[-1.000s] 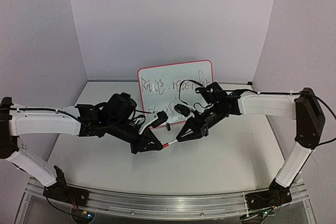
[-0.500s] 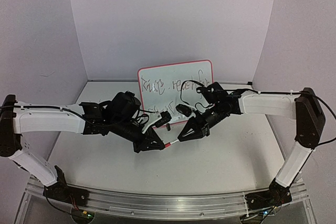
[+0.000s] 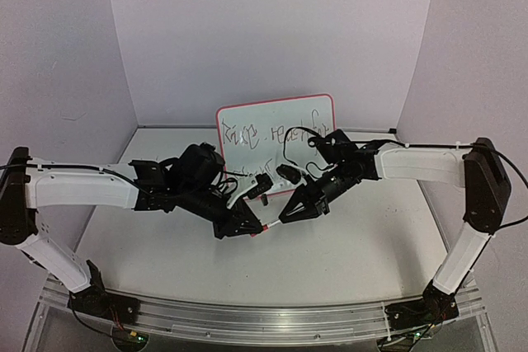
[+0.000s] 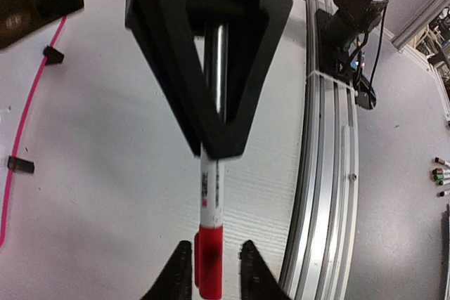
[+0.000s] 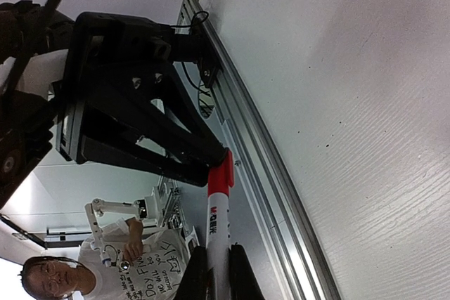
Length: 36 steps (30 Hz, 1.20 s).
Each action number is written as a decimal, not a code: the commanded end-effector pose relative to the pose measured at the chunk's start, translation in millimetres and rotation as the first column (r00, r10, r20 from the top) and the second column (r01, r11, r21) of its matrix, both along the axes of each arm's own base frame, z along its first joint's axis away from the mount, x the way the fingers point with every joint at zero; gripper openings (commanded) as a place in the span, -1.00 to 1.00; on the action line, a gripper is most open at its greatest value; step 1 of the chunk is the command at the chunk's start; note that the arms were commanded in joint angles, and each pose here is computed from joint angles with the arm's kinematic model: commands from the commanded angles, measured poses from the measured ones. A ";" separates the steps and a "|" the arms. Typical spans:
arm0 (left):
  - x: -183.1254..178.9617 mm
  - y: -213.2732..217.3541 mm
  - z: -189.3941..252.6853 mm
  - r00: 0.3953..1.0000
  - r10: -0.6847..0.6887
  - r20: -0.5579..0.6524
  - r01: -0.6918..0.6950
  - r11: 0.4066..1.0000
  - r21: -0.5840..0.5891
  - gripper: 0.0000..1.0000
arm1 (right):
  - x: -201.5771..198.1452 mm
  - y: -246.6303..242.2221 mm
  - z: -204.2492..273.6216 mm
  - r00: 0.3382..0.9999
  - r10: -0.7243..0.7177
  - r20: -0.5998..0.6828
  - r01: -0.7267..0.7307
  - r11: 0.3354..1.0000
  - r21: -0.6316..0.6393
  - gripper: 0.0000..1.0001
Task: Write a sentence on the whiteboard
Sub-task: Insert the whiteboard marker without the cap into the pen cap, then put down the whiteboard marker at the center of the board.
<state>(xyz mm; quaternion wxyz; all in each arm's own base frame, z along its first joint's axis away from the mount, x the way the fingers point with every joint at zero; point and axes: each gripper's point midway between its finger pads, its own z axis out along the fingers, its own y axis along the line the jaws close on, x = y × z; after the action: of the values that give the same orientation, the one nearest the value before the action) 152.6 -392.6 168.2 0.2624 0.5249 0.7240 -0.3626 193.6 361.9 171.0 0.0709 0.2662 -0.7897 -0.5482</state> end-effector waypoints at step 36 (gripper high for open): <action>210.3 213.8 3.8 0.475 0.860 -0.189 -0.874 0.485 0.009 0.79 | 127.1 -126.0 -132.4 0.814 -0.360 0.457 0.571 0.640 -0.514 0.56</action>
<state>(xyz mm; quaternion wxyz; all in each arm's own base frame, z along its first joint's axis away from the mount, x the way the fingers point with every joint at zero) 356.6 -199.9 169.0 0.3482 0.0739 0.8904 -0.2835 309.9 259.7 36.5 -0.0841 0.1142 -0.9584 -0.2476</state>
